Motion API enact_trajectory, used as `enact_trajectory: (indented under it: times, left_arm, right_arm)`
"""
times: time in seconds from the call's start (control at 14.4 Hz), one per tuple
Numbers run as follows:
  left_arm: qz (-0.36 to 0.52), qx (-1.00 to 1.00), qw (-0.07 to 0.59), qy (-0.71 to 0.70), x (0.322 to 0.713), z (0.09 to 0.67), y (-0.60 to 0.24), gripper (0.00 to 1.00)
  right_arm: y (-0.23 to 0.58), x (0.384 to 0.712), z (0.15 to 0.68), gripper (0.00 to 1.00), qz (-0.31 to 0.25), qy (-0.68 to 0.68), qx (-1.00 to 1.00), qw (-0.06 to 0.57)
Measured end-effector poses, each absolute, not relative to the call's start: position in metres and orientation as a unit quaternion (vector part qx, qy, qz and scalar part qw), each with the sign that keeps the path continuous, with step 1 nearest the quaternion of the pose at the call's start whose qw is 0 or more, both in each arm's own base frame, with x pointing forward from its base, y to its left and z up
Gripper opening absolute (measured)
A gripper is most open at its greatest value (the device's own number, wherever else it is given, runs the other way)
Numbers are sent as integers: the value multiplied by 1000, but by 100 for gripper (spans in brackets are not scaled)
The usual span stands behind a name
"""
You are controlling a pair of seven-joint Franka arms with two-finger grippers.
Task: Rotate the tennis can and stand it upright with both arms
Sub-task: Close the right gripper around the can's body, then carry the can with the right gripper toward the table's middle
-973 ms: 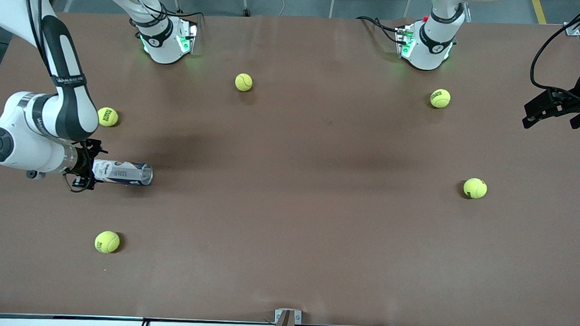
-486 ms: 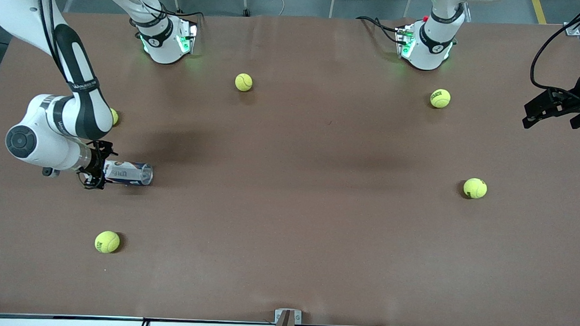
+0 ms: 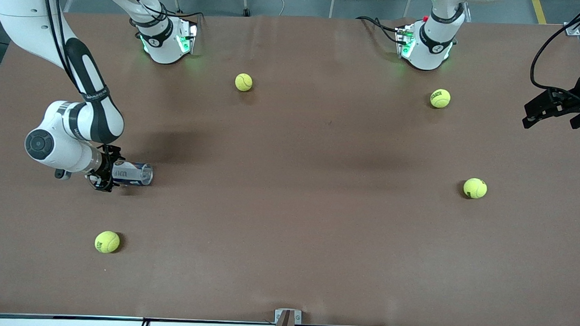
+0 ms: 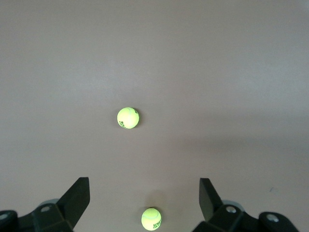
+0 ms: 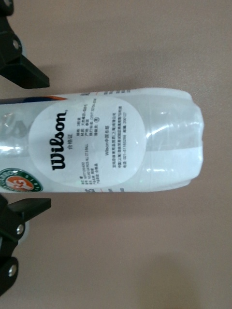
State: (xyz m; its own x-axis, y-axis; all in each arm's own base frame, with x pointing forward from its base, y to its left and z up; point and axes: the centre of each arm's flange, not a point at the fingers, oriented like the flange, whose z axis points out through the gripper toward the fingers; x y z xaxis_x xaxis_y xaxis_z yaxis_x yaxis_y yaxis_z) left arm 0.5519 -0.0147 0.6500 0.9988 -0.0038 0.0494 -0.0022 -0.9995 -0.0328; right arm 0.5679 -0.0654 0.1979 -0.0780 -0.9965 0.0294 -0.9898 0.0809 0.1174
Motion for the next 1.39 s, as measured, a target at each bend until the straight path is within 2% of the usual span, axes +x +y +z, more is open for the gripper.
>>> enact_trajectory:
  times: [0.14, 0.21, 0.28, 0.35, 0.56, 0.83, 1.11, 1.39]
  left_arm:
    - [-25, -1000, 16, 2, 552, 650, -15, 100]
    - [-25, -1000, 16, 2, 552, 650, -15, 100]
    - [-25, -1000, 16, 2, 552, 650, -15, 100]
    - [-25, -1000, 16, 2, 552, 650, -15, 100]
    - [-25, -1000, 16, 2, 552, 650, -15, 100]
    - [-25, -1000, 16, 2, 552, 650, -15, 100]
    - [-25, -1000, 16, 1, 552, 650, -15, 100]
    - [-25, -1000, 16, 1, 552, 650, -15, 100]
  right_arm:
    - [-65, 567, 193, 98, -35, -733, 677, 52]
    - [-64, 567, 193, 92, -35, -733, 678, 53]
    - [-62, 567, 193, 92, -36, -731, 679, 53]
    - [-60, 567, 192, 87, -36, -730, 681, 53]
    - [-55, 567, 190, 85, -38, -727, 683, 55]
    - [-50, 567, 191, 71, -44, -722, 688, 61]
    - [-40, 571, 201, 68, -71, -709, 696, 84]
    - [-15, 591, 240, 67, -96, -697, 705, 91]
